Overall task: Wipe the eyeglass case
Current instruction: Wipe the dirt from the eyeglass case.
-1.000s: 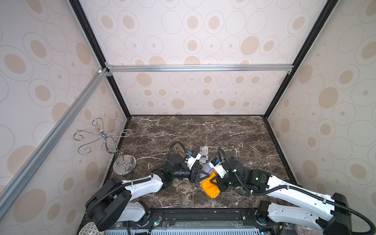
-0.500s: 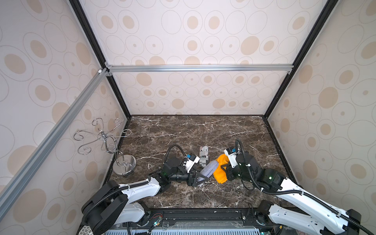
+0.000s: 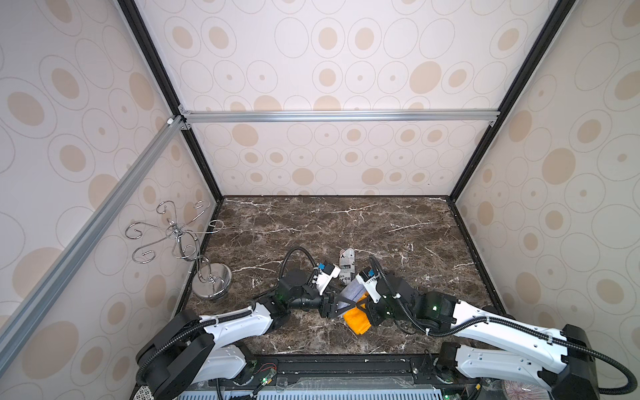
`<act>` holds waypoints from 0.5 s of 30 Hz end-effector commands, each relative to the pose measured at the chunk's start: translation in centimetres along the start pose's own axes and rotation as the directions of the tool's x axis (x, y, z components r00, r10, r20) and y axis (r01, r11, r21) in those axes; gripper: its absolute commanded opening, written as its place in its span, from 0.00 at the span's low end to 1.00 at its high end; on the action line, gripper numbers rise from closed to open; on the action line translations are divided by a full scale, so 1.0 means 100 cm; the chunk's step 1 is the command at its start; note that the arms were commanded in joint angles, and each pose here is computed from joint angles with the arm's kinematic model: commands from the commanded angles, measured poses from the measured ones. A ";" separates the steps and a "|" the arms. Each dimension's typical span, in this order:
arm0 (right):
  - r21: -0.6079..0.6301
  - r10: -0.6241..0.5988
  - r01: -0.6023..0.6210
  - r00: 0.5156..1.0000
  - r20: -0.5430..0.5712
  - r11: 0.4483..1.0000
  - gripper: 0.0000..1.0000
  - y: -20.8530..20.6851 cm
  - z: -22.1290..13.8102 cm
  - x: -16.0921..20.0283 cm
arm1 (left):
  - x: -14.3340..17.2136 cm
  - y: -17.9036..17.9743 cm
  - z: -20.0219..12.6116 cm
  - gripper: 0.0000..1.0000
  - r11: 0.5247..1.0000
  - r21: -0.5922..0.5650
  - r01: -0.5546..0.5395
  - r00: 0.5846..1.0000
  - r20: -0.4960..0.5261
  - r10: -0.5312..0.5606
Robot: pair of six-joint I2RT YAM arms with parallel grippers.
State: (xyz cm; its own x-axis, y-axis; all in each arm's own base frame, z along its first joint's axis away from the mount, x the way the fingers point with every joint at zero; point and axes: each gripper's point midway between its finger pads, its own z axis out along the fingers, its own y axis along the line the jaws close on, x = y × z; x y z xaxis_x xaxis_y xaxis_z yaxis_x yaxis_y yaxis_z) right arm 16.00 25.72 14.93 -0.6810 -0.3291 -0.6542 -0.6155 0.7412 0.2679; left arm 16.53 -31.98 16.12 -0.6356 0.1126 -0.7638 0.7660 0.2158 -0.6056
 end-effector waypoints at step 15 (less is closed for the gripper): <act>-0.059 0.152 -0.142 0.961 0.230 0.988 0.00 -0.037 -0.092 -0.071 | 0.007 0.006 0.007 0.61 0.983 -0.153 -0.105 0.994 0.004 0.107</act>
State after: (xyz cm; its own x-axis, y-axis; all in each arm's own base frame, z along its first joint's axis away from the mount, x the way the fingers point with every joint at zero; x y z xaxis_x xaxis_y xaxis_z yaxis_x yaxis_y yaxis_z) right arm 21.04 18.04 22.79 -0.6679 -0.0386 -0.7432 -0.4244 0.8401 0.3378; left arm 16.65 -32.56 15.13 -0.5928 0.1109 -0.7977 0.7789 0.3308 -0.5328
